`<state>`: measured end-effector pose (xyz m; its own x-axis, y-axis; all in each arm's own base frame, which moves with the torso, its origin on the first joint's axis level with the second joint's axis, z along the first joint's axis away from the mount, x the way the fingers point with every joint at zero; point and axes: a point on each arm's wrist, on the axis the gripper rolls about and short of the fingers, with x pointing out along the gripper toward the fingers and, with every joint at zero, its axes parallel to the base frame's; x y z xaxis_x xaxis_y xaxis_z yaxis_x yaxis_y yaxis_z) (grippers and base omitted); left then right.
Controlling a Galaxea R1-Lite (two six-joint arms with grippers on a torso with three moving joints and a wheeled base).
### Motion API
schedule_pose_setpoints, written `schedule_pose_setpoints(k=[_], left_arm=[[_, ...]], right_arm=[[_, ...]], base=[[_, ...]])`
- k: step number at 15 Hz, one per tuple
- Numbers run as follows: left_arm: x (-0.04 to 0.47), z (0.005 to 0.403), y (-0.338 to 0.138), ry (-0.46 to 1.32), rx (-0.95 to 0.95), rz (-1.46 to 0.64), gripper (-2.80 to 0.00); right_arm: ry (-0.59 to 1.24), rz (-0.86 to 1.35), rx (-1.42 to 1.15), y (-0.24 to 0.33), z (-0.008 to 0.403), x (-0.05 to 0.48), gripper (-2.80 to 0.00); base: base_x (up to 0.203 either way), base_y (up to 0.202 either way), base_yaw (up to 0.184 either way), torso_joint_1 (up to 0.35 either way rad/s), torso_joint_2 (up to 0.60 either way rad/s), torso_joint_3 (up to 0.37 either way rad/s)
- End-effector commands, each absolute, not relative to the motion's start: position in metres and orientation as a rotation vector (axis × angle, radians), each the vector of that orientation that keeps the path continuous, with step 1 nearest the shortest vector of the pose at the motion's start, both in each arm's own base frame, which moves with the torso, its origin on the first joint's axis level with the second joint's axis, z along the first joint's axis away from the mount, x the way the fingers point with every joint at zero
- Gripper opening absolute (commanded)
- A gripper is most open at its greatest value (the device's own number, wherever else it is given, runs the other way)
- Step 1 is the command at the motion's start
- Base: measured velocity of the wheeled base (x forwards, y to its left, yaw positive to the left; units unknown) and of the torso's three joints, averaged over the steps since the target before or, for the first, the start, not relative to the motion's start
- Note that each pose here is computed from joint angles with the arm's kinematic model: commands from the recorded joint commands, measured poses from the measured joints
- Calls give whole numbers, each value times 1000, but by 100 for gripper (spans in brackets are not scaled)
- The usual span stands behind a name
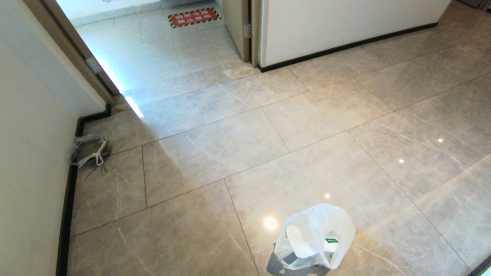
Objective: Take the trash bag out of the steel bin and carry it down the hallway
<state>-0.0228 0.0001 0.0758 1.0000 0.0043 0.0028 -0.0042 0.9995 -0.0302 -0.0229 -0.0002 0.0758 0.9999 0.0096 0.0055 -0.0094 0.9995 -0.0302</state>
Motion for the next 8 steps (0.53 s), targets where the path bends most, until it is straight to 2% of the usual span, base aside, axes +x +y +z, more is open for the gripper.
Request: schedule_pose_setpoints(k=[1,8], left_arm=[[-23,75,0,-2,-31,5,-280],[-23,75,0,-2,-31,5,-280]], right_arm=[[-3,10,-31,0,75,-23,-280],[-3,15,-35,0,75,-23,-280]], base=[[0,0,0,1,2,205],[0,0,0,1,2,201]])
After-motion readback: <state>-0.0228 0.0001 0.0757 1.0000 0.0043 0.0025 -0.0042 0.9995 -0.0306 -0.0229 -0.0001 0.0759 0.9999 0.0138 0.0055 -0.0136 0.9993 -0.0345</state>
